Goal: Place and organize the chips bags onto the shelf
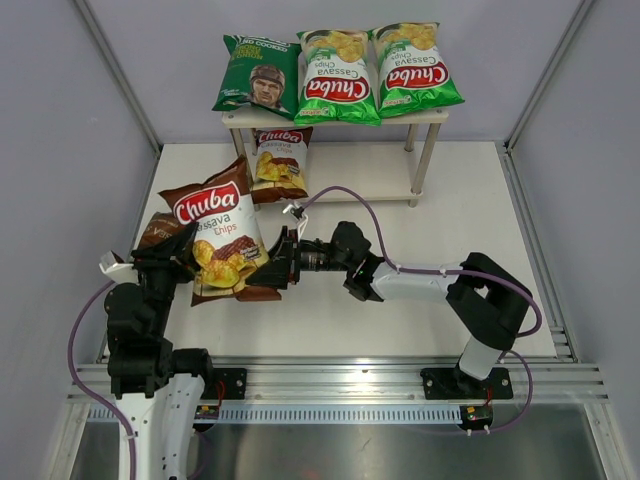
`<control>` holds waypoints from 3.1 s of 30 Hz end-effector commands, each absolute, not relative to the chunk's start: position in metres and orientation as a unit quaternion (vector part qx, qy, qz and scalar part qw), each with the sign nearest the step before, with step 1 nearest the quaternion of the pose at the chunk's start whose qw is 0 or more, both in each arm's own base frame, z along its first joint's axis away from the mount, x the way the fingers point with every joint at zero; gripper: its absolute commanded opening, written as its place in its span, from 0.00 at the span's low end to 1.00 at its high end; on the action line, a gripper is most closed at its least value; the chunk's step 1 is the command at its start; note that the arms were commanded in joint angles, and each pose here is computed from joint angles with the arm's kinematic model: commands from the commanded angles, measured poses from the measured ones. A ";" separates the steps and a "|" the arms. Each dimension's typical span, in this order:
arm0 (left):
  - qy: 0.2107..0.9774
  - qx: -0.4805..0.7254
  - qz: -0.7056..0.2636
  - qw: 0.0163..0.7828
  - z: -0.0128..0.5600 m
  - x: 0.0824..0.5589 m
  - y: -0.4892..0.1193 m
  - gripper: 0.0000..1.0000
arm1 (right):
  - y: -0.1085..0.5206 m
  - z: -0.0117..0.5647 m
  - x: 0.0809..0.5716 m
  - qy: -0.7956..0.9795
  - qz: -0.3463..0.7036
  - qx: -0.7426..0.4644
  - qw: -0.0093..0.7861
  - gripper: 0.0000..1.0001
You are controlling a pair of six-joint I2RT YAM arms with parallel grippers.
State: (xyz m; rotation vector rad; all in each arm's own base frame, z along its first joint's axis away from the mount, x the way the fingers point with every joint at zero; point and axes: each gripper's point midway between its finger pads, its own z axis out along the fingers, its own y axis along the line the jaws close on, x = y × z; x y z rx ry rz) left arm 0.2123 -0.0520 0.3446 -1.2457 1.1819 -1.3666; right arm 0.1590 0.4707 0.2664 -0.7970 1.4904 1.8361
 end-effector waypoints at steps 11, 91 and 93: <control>0.541 -0.287 -0.509 0.604 0.417 0.191 -0.073 0.99 | 0.446 0.296 0.123 0.482 0.705 -0.380 0.357 0.12; 0.331 -0.103 -0.690 0.635 0.478 0.156 -0.098 0.00 | 0.365 0.460 0.131 0.456 0.750 -0.182 0.444 0.99; 0.342 -0.103 -0.687 0.633 0.472 0.160 -0.100 0.00 | 0.367 0.460 0.132 0.458 0.747 -0.185 0.445 0.99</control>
